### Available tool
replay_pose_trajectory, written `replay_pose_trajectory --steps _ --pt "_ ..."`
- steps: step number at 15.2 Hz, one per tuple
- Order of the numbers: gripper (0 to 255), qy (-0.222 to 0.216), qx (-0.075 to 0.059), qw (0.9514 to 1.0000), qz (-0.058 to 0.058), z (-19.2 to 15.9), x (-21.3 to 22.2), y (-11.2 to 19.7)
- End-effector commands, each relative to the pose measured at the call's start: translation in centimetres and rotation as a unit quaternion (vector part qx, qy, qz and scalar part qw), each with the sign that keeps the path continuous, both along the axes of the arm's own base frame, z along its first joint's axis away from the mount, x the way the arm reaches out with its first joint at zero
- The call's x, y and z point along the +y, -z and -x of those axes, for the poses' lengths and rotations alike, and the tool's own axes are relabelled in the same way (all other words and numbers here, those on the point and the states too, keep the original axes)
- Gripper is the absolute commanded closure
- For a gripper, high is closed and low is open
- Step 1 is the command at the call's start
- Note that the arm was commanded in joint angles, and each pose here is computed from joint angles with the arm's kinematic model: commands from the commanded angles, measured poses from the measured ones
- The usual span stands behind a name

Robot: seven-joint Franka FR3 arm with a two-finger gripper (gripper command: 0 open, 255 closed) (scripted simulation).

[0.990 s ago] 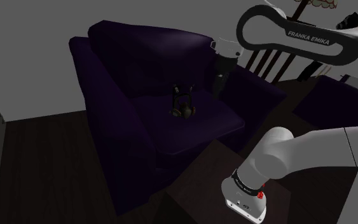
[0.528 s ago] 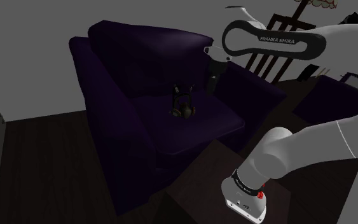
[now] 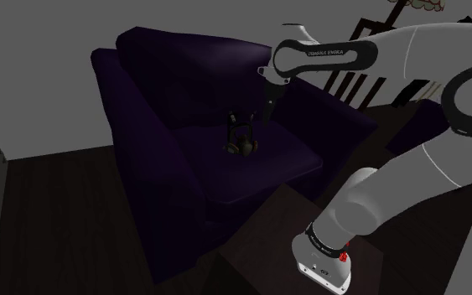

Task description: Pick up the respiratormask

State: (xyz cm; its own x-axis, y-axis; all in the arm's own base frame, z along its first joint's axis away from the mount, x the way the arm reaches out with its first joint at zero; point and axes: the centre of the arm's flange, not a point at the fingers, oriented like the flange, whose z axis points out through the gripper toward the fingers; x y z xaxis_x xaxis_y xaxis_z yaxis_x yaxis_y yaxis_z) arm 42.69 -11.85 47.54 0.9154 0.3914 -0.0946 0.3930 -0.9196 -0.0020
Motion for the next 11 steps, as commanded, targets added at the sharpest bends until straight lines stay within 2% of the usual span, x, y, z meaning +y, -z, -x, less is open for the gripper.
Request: replay_pose_trajectory --steps 1,11 --pt "0 -0.014 -0.003 0.9999 -0.004 -1.6 -1.7 1.5" --pt "0 -0.08 -0.014 0.9963 -0.028 -10.9 -8.5 8.0"
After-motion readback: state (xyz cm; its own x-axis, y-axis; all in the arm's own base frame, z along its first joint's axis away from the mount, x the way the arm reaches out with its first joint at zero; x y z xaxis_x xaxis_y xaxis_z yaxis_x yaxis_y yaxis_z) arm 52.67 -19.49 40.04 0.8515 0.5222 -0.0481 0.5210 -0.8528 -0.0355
